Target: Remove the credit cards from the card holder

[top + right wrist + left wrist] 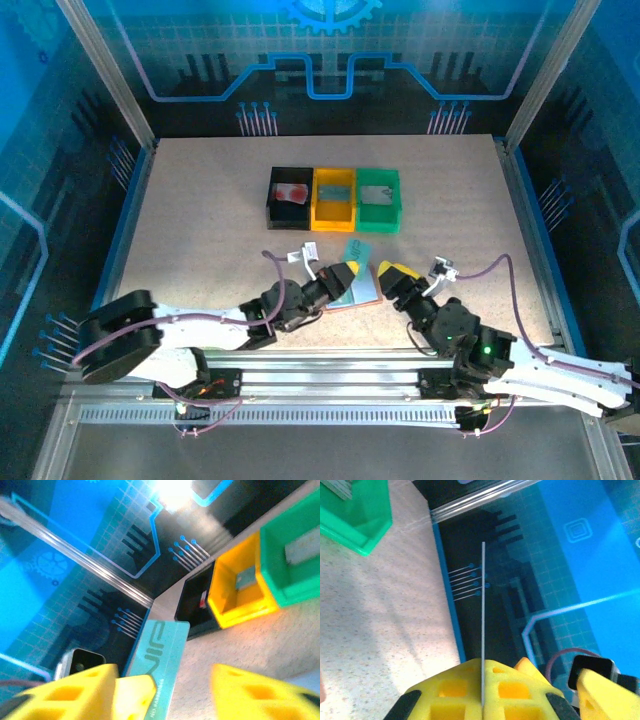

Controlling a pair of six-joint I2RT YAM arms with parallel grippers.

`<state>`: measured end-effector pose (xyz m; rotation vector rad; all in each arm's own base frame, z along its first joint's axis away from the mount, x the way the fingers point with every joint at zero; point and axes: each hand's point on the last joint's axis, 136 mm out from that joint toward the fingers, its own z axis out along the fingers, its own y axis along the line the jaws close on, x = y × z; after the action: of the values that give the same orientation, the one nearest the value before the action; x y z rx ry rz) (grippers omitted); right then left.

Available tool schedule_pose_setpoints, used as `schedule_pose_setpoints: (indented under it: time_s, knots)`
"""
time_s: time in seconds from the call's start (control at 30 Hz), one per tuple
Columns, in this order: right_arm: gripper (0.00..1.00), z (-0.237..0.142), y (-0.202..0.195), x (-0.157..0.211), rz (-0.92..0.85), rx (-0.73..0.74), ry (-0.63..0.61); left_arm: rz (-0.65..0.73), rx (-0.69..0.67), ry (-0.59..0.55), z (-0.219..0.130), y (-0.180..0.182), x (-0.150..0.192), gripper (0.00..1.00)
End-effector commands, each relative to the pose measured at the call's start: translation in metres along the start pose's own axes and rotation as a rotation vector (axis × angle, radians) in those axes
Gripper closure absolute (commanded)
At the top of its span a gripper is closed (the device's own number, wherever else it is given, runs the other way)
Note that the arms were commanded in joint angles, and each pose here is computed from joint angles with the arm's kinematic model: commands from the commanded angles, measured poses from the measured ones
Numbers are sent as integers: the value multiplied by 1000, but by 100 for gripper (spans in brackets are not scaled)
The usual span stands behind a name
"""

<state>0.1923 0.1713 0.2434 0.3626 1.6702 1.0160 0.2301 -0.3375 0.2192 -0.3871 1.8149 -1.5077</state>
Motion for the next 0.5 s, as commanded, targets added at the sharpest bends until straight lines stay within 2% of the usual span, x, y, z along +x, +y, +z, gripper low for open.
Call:
schedule_pose_setpoints:
  time_s: [0.0, 0.07, 0.17, 0.37, 0.47]
  knots:
    - [38, -8, -13, -14, -148, 63, -22, 116, -143, 116, -7, 14, 0, 100]
    - [24, -13, -21, -21, -201, 88, -20, 124, -192, 174, -9, 21, -14, 100]
    - [13, -21, -32, -30, -270, 121, -20, 163, -252, 280, -13, 26, -27, 100]
    - [0, -28, -49, -31, -366, 155, 26, 310, -417, 408, -11, 23, -59, 100]
    - [0, -26, -55, -22, -384, 165, 75, 320, -424, 464, -1, 20, -70, 100]
